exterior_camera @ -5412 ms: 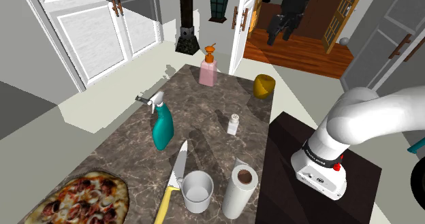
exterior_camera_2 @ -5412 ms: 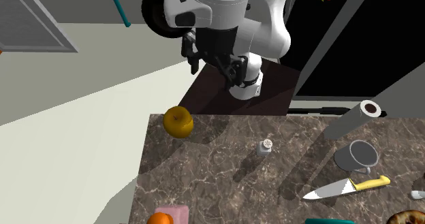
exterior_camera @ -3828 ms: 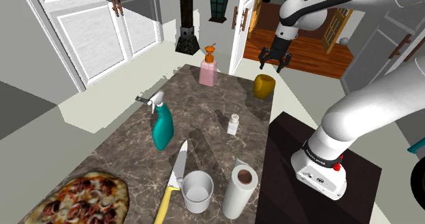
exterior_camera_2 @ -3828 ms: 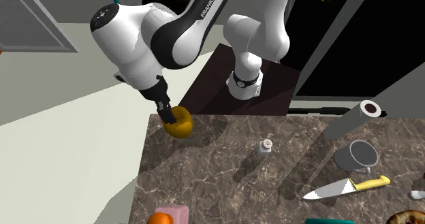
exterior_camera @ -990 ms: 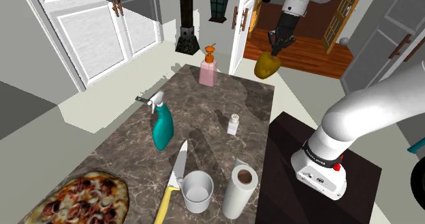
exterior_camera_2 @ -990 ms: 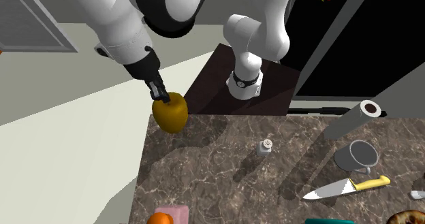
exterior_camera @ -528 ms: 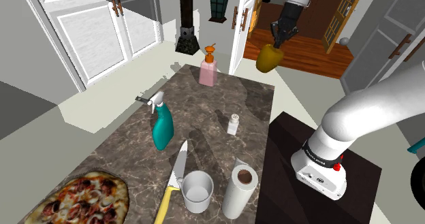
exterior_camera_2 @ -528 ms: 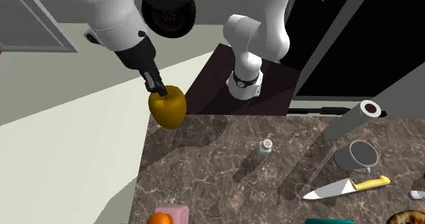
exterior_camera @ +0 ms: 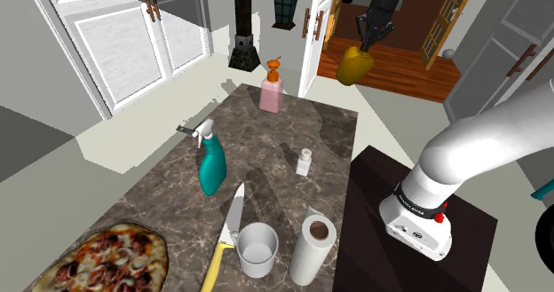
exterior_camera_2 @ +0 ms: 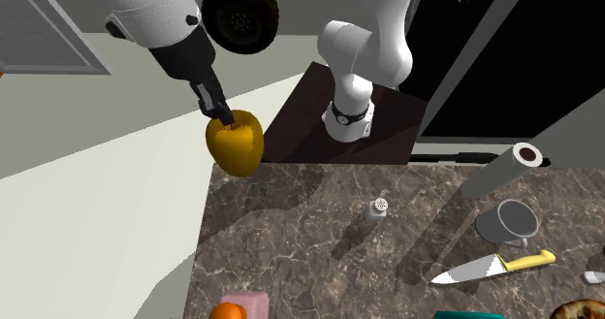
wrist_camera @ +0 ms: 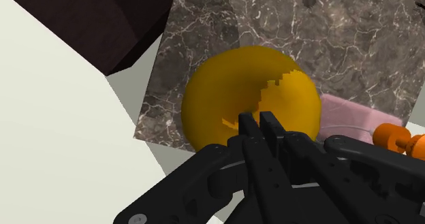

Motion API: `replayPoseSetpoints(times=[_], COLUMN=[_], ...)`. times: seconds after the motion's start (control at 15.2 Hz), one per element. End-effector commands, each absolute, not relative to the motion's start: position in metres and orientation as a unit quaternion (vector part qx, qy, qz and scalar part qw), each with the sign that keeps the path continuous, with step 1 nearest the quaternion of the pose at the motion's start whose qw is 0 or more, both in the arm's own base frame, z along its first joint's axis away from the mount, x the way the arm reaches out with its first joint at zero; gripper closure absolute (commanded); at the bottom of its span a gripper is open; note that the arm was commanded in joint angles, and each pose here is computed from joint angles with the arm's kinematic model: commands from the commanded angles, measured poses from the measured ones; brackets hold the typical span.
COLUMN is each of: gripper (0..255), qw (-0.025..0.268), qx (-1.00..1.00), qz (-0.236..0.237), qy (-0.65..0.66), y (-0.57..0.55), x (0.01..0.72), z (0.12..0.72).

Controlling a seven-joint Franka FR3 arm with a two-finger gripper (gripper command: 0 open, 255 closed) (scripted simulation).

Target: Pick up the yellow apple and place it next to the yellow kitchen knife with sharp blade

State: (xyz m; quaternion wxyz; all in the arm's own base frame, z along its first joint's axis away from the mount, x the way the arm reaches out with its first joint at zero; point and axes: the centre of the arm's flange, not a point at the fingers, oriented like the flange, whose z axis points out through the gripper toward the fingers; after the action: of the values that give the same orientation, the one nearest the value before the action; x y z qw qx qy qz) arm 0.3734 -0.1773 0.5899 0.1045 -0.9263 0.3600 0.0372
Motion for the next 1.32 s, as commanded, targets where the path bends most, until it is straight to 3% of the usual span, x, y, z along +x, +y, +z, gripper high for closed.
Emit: replayPoseSetpoints(times=[0.0, 1.25], gripper=[255, 255], qw=[0.105, 0.105], qx=[-0.926, -0.926], qz=[0.037, 0.037], qy=[0.360, 0.360], y=[-0.165, 0.072], x=[0.377, 0.447], z=[0.591, 0.550])
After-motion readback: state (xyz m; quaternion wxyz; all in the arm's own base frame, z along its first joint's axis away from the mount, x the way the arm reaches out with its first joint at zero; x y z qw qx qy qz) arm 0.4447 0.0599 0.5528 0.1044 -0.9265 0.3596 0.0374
